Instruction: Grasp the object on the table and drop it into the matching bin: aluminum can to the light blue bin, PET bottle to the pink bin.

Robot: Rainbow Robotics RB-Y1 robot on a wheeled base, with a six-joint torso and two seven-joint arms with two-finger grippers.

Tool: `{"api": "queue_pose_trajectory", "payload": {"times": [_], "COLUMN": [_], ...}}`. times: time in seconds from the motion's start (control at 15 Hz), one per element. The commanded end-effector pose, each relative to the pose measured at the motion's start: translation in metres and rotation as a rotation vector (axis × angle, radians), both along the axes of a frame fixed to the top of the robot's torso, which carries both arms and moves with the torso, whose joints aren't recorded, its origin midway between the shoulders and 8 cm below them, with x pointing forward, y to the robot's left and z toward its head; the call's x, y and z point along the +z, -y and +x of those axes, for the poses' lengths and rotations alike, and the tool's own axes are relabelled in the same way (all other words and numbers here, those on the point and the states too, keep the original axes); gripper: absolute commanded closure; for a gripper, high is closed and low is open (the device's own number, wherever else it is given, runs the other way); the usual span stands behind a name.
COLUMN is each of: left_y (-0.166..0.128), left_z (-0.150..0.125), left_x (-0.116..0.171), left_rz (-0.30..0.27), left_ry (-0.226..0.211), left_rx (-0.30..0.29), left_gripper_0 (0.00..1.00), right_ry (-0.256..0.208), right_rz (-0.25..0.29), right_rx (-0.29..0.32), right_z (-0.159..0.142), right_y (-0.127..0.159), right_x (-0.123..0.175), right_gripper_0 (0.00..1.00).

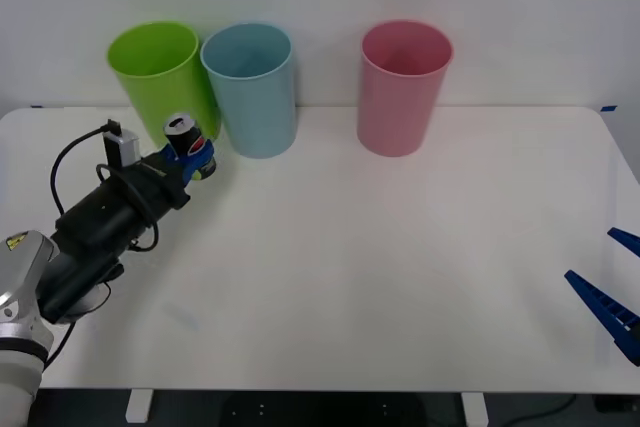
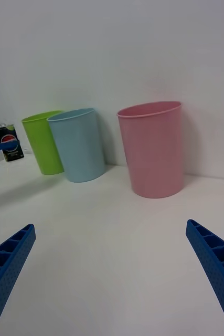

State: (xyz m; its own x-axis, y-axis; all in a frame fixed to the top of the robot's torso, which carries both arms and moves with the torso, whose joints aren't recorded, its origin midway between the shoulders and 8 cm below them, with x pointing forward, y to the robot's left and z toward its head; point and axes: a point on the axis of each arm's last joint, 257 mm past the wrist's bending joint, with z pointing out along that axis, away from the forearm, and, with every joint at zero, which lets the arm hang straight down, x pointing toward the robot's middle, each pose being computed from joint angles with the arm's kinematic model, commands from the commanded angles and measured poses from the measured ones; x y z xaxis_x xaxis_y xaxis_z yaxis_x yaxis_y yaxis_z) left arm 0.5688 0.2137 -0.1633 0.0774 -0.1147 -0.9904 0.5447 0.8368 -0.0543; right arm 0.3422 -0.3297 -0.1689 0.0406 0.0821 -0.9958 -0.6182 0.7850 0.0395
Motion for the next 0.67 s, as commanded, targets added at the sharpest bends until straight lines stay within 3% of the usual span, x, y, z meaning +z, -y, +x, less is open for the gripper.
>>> {"api": "queue_pose_trajectory", "payload": {"times": [0.07,0.27,0.67], "left_y": [-0.003,-0.005,-0.003], "left_z": [-0.010,-0.014,-0.003], "left_x": [0.030,0.066,0.123], "left_rz": [-0.023,-0.061,-0.126], "left_ry": [0.020,0.042,0.111], "left_rx": [-0.032,-0.058,-0.057], "left_gripper_0": [1.00,1.00,1.00], "right_ry": [0.000,0.000,0.000], "right_rz": [0.000,0.000,0.000], "right_rx": [0.000,0.000,0.000], "right_z": [0.000,0.000,0.000], "right_y": [0.000,0.000,0.000], "right_x": [0.000,0.000,0.000], "right_gripper_0": [0.00,0.00,0.00]}}
